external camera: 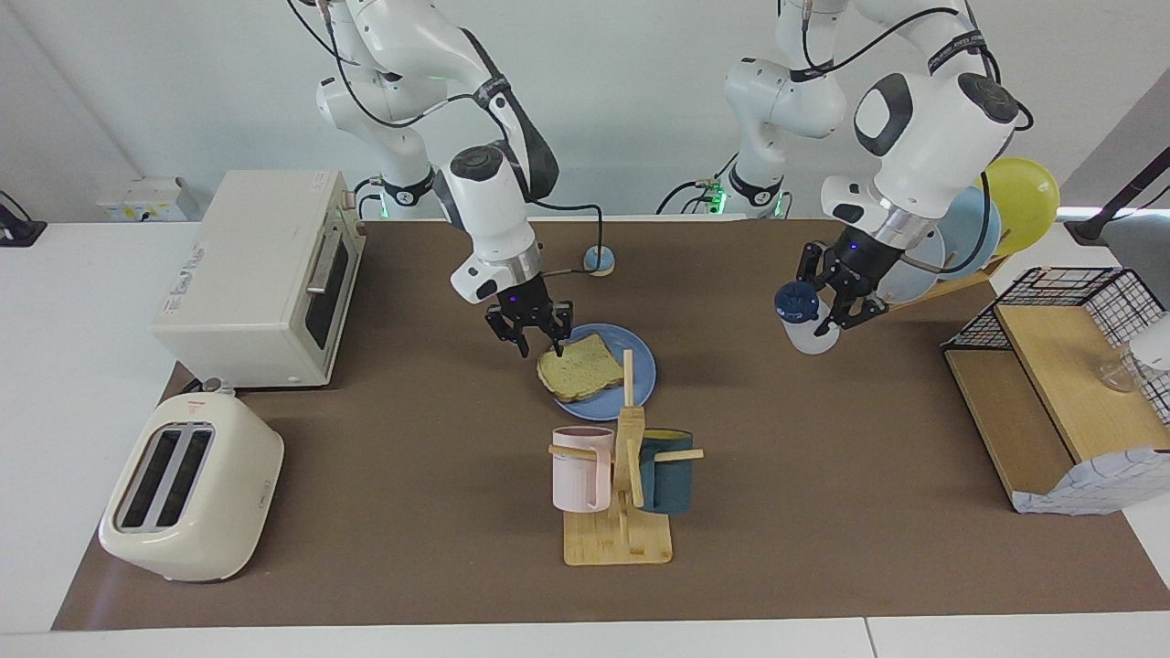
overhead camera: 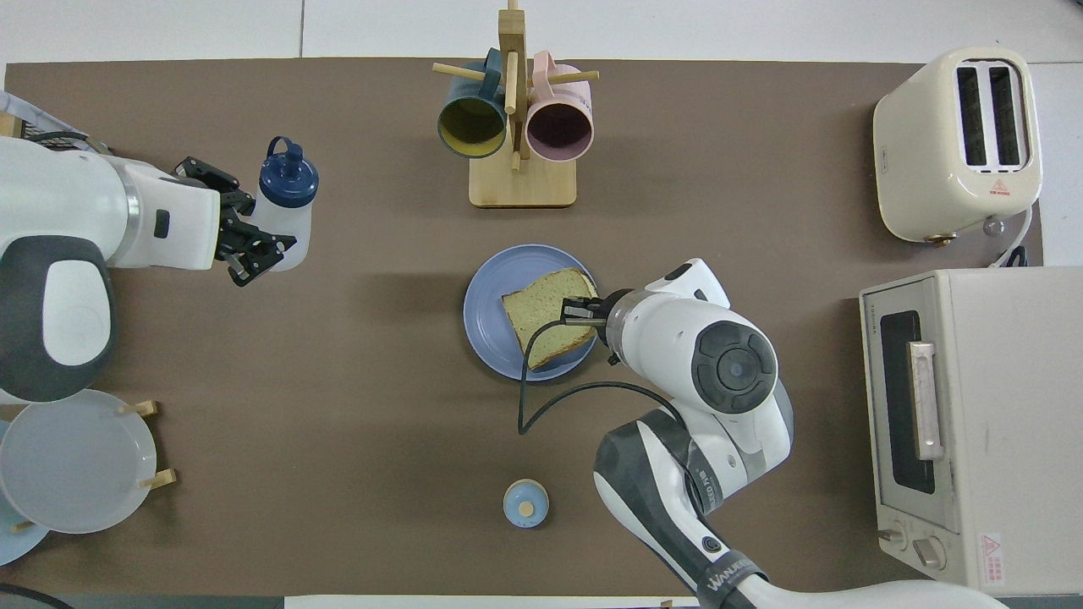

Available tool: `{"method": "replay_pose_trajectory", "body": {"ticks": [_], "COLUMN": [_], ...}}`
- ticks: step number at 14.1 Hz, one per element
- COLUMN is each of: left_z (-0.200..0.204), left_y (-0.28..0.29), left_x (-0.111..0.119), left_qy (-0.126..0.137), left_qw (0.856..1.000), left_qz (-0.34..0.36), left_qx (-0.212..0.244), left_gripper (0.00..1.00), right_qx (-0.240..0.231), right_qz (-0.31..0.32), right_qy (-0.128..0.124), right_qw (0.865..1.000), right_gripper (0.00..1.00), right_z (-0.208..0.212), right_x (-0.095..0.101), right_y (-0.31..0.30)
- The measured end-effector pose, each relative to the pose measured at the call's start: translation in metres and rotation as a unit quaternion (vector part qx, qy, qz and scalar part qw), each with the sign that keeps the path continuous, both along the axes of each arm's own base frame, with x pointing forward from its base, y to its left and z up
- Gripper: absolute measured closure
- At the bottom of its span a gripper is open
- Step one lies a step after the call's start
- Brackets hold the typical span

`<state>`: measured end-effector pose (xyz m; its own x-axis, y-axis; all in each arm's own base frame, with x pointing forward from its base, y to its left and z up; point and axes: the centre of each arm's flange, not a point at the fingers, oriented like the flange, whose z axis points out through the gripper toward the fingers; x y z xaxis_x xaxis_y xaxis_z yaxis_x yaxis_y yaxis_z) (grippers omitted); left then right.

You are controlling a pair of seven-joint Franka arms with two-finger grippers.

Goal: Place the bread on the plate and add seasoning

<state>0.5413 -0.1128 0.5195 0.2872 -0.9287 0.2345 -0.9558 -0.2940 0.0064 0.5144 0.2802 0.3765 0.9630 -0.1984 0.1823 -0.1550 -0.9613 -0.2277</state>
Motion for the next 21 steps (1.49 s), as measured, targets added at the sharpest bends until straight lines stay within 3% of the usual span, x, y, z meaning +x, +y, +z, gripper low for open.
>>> {"method": "replay_pose_trajectory", "body": {"ticks": [2, 6, 11, 14, 16, 18, 21], "left_z": [-0.003, -0.009, -0.025, -0.025, -0.022, -0.021, -0.027], "left_y": [-0.007, -0.042, -0.055, -0.052, -0.054, -0.060, -0.071], "left_x": [-0.010, -0.032, -0.060, -0.071, -0.079, -0.086, -0.098], "left_qy": [0.021, 0.042, 0.067, 0.085, 0.094, 0.101, 0.110], "left_qw": [0.999, 0.996, 0.992, 0.990, 0.989, 0.988, 0.986], "left_qz": [-0.027, -0.076, -0.101, -0.108, -0.115, -0.117, -0.121], "left_qx": [0.010, 0.021, 0.021, 0.020, 0.020, 0.022, 0.026], "left_gripper": [0.56, 0.56, 0.56, 0.56, 0.56, 0.56, 0.56], "right_qx": [-0.003, -0.009, 0.075, 0.139, 0.181, 0.201, 0.222], "right_qz": [0.005, 0.064, 0.046, 0.041, 0.035, 0.020, 0.007], "right_qy": [0.005, -0.010, 0.082, 0.115, 0.123, 0.124, 0.119], "right_qw": [1.000, 0.998, 0.993, 0.983, 0.975, 0.971, 0.968], "right_gripper": [0.02, 0.00, 0.00, 0.00, 0.05, 0.27, 0.41], "right_z": [0.006, 0.028, 0.116, 0.156, 0.173, 0.191, 0.223], "right_x": [-0.001, -0.002, 0.013, 0.012, 0.006, 0.002, -0.013], "right_y": [0.002, 0.016, 0.028, 0.035, 0.043, 0.053, 0.087]}}
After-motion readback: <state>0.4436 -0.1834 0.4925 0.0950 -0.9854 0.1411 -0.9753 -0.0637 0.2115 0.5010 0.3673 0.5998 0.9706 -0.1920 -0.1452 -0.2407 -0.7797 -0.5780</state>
